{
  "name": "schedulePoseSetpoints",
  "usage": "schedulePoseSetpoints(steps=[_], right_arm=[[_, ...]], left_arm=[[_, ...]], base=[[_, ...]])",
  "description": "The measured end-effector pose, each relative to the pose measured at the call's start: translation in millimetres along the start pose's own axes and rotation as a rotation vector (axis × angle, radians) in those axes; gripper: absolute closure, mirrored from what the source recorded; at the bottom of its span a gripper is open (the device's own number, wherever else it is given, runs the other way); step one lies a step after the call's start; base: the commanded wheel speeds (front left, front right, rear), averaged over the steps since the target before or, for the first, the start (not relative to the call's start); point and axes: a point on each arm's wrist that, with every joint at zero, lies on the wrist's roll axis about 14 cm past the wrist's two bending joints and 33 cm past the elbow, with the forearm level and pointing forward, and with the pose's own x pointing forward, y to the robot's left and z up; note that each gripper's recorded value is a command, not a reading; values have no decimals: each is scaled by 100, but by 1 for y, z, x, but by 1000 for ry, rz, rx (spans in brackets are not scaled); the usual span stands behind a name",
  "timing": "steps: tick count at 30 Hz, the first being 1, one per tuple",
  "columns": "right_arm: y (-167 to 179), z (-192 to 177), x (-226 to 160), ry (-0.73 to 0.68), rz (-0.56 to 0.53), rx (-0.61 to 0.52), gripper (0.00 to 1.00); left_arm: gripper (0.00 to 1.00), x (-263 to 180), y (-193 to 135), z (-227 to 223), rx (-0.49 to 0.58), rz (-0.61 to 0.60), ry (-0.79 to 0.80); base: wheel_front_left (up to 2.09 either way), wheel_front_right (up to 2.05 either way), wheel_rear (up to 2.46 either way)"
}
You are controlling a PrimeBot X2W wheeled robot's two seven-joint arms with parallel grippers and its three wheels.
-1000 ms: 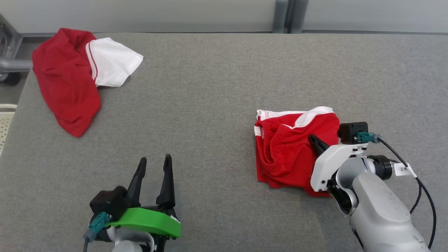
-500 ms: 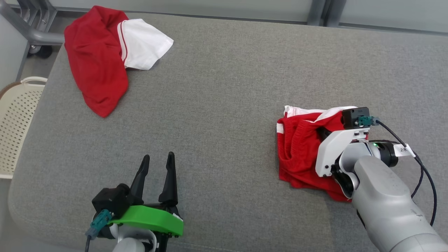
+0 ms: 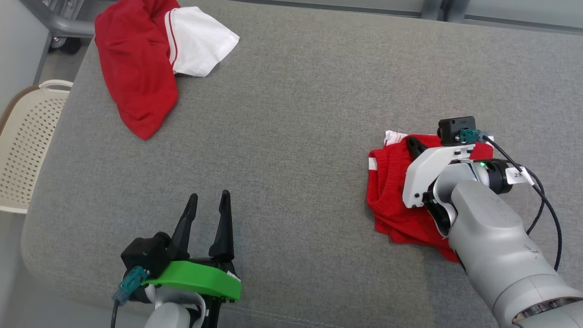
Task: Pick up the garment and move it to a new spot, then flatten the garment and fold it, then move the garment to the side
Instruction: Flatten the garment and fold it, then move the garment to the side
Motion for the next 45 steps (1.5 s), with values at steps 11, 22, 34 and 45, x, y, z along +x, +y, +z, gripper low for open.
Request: schedulePoseSetpoints(steps=[11, 22, 34, 45], right_arm=[[9, 26, -2, -111, 23, -16, 100], [-33, 76, -42, -315, -66, 2, 100], [-89, 45, -120, -400, -234, 89, 0], [-95, 12, -160, -378, -293, 132, 0]], left_arm=[[0, 6, -3, 1, 3, -8, -6], [0, 8, -27, 3, 7, -82, -16], [0, 9, -58, 1, 2, -176, -15], [0, 4, -70, 0, 6, -215, -10]], base=[[0, 0, 0], [0, 0, 0], [0, 0, 0], [0, 0, 0]])
